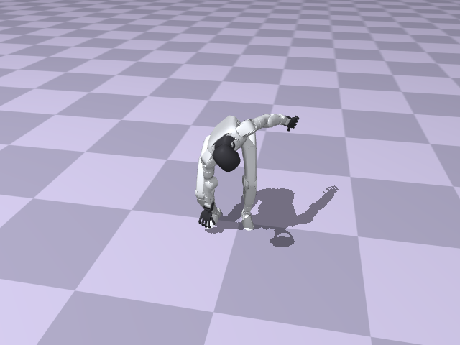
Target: Upper body actions
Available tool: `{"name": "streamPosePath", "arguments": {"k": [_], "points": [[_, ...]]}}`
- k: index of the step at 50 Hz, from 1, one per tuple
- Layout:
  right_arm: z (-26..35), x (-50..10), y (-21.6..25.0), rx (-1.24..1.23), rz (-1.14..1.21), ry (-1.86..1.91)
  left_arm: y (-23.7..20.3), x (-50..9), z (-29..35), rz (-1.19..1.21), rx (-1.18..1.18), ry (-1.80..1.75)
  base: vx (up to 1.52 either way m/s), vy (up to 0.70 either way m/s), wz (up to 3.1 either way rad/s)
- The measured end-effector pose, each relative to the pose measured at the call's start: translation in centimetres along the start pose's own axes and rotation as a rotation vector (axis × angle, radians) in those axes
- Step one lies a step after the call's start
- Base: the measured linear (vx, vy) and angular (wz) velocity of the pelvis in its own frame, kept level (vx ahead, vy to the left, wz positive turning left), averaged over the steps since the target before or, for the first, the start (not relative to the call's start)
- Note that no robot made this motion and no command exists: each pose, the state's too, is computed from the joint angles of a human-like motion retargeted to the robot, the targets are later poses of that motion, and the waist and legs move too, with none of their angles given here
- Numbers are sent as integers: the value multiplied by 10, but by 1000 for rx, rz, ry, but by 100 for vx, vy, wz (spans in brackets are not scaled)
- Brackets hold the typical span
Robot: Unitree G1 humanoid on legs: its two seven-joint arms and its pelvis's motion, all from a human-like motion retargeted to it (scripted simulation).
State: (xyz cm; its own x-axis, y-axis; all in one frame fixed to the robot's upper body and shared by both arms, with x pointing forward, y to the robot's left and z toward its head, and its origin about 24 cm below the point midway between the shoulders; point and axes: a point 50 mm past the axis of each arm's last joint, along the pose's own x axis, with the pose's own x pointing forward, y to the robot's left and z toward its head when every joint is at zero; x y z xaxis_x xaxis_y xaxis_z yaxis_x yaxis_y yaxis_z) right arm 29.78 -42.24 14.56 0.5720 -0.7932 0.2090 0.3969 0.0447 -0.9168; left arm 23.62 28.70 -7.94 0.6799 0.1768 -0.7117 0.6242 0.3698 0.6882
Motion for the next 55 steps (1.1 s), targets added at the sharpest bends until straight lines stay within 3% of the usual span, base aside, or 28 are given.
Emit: {"name": "streamPosePath", "arguments": {"k": [8,15,19,23,32,39,45,55], "points": [[-35,-22,-3,-79,-484,118,11,6,35,79,142,-112,4,-8,41],[11,-23,4,-46,-451,-110,35,6,41,195,124,-97,3,-5,-6],[33,-27,17,-51,-322,-193,52,4,34,264,155,-64,5,-2,-57],[43,-39,47,-78,-51,-312,61,2,19,276,205,12,8,0,-93],[47,-86,107,-87,351,-492,84,-5,-7,164,231,97,13,-3,-112],[79,-127,129,-69,592,-796,97,-11,-14,52,362,118,21,4,-55],[96,-155,128,-15,702,-979,80,-6,3,-82,427,61,26,15,-44],[85,-183,100,196,782,-1093,5,2,34,-330,387,-35,27,12,-24]]}}
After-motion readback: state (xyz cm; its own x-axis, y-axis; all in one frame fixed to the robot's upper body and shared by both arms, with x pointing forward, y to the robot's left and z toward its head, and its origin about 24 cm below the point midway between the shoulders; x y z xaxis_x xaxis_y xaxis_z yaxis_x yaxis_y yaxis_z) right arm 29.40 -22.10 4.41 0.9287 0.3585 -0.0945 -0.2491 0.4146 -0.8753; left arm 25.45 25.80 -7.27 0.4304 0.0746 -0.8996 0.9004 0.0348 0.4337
